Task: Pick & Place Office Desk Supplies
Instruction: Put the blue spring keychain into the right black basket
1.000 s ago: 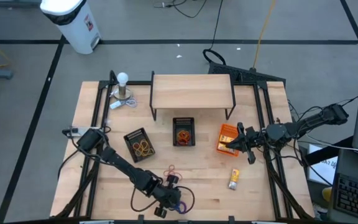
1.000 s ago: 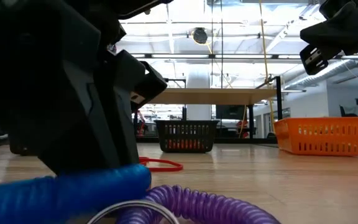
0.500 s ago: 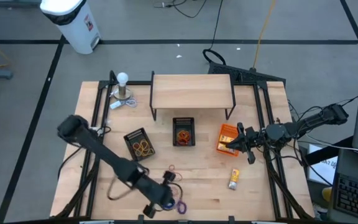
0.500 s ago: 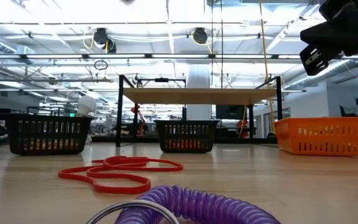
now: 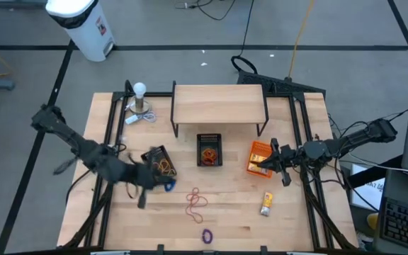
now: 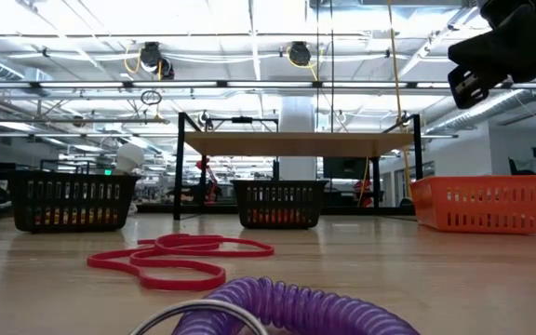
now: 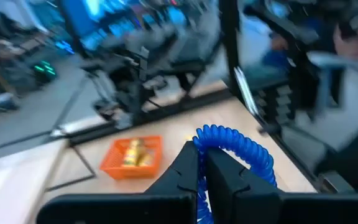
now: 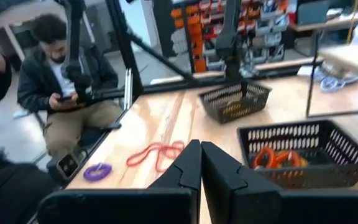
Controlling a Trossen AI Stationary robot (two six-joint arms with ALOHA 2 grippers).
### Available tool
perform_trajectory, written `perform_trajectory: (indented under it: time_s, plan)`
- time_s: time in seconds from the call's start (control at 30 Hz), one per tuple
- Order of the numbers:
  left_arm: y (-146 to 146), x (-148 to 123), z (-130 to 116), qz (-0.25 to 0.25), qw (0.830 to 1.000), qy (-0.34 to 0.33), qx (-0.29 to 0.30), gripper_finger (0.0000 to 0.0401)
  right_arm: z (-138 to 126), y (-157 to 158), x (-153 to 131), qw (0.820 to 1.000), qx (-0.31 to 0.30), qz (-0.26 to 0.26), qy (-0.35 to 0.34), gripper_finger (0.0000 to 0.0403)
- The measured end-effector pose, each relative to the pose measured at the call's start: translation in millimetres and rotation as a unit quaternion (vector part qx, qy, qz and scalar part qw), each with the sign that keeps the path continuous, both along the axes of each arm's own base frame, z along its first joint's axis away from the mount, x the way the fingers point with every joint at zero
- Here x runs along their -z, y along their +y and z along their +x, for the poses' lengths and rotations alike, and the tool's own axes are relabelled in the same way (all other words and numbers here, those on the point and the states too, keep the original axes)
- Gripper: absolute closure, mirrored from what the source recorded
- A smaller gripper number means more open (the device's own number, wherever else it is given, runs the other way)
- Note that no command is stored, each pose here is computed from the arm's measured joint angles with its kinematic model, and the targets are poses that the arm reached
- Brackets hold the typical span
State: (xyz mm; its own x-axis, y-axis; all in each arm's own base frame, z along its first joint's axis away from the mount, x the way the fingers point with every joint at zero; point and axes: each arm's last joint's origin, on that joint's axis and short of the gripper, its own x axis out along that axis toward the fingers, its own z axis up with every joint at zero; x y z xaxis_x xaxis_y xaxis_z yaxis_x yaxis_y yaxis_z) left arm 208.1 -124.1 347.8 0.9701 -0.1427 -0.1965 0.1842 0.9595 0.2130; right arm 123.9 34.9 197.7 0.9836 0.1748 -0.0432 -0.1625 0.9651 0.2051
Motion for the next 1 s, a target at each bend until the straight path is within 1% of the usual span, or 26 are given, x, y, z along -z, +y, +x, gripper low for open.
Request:
perform_trajectory:
  time_s: [0.07,0.17,0.37,0.43,0.5,0.63,0.73,0.83,1.0]
  plan:
    - [10.7,5.4,-14.4,-0.014,0.999,-0.028,-0.020,0.0394,-1.6,-2.8,-2.6,1.000,0.009,-0.002,-0.013,0.0403]
    - [24.3,21.6,-33.0,-0.031,0.997,-0.057,-0.050,0.0394,-4.4,-8.3,-3.6,0.999,0.027,-0.015,-0.018,0.0403]
    - [45.0,58.9,-58.6,-0.048,0.991,-0.089,-0.085,0.0394,-7.4,-20.5,-1.7,0.998,0.063,-0.022,-0.007,0.0403]
    - [51.2,68.8,-66.6,-0.043,0.990,-0.093,-0.098,0.0394,-7.9,-24.4,-1.6,0.997,0.079,-0.022,-0.006,0.0403]
    - [57.3,77.8,-74.5,-0.043,0.988,-0.097,-0.115,0.0394,-8.6,-27.1,-2.7,0.996,0.080,-0.025,-0.012,0.0403]
    - [68.2,89.8,-90.1,-0.056,0.984,-0.115,-0.127,0.0394,-11.6,-29.3,-8.0,0.997,0.063,-0.027,-0.041,0.0403]
    - [75.4,97.1,-100.8,-0.063,0.981,-0.131,-0.128,0.0394,-14.3,-30.0,-13.9,0.995,0.067,-0.025,-0.072,0.0403]
    - [81.7,101.4,-110.2,-0.064,0.978,-0.150,-0.131,0.0394,-15.0,-30.1,-16.5,0.993,0.069,-0.030,-0.086,0.0403]
    - [90.2,107.1,-121.4,-0.065,0.972,-0.168,-0.151,0.0394,-14.7,-31.9,-14.3,0.990,0.102,-0.039,-0.090,0.0403]
